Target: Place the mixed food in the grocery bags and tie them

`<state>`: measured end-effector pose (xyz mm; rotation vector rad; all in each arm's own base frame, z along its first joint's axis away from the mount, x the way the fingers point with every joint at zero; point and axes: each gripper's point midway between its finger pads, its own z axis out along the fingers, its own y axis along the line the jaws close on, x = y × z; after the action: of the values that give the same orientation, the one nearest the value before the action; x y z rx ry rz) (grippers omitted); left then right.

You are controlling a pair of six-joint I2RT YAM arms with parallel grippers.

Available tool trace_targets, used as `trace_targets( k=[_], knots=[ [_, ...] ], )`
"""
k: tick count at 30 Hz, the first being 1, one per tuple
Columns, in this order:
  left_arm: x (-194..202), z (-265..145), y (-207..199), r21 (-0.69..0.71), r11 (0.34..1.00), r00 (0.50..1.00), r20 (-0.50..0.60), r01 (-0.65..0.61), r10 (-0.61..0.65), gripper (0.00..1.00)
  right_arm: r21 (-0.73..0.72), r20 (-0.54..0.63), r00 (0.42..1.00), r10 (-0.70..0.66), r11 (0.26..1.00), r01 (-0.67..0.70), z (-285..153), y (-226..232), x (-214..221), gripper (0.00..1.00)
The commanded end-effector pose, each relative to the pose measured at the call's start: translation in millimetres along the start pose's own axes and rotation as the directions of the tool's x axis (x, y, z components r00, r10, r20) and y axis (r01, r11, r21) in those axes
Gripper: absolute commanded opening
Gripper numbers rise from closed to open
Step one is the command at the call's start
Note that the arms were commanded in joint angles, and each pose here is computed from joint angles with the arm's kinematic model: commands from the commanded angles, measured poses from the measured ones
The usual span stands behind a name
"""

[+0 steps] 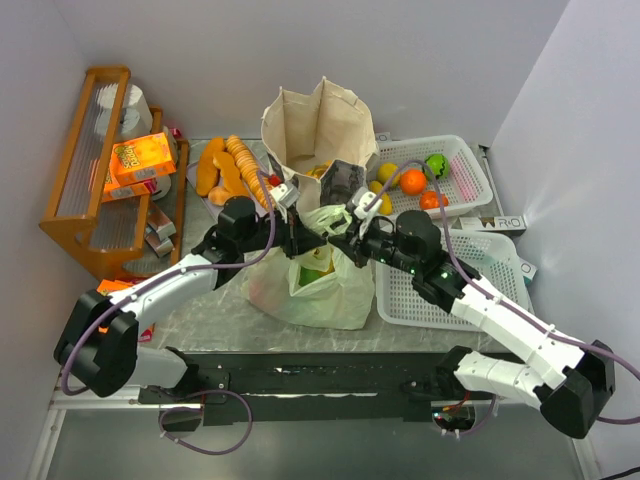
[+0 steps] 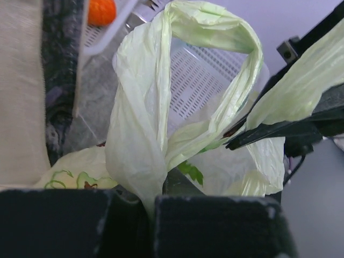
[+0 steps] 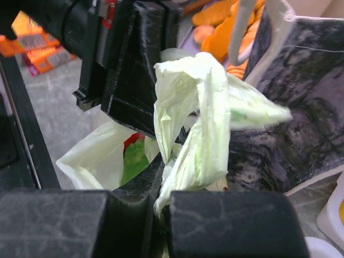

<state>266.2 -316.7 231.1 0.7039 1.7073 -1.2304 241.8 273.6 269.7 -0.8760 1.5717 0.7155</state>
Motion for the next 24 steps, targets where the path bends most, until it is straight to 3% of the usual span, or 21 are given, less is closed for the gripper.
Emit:
trace_targets(
  k=[1,8,11,18,21,24],
  knots=[
    [-1,1,-17,0.098,0.994,0.996,-0.071,-0.038,0.045,0.01,-0.085,-0.029,0.996,-0.081,0.993,0.078,3,11,-14,0.04],
    [4,1,-11,0.067,0.997,0.987,-0.155,-0.024,0.034,0.01,-0.164,-0.122,0.985,-0.118,0.982,0.098,9,17,-5,0.04],
    [5,-3,-16,0.081,0.996,0.983,-0.179,-0.029,0.043,0.08,-0.184,-0.169,0.977,-0.132,0.978,0.101,14,17,5,0.03],
    [5,-20,-17,0.028,0.997,0.978,-0.194,-0.071,0.075,0.51,-0.196,-0.188,0.969,-0.160,0.973,0.123,15,16,4,0.02],
    [0,-27,-24,0.035,0.994,0.981,-0.162,-0.106,0.110,0.60,-0.207,-0.202,0.965,-0.167,0.970,0.125,15,15,6,0.01],
    [-1,-30,-29,0.050,0.992,0.979,-0.160,-0.119,0.126,0.61,-0.217,-0.221,0.960,-0.169,0.969,0.121,16,16,9,0.00]
  ],
)
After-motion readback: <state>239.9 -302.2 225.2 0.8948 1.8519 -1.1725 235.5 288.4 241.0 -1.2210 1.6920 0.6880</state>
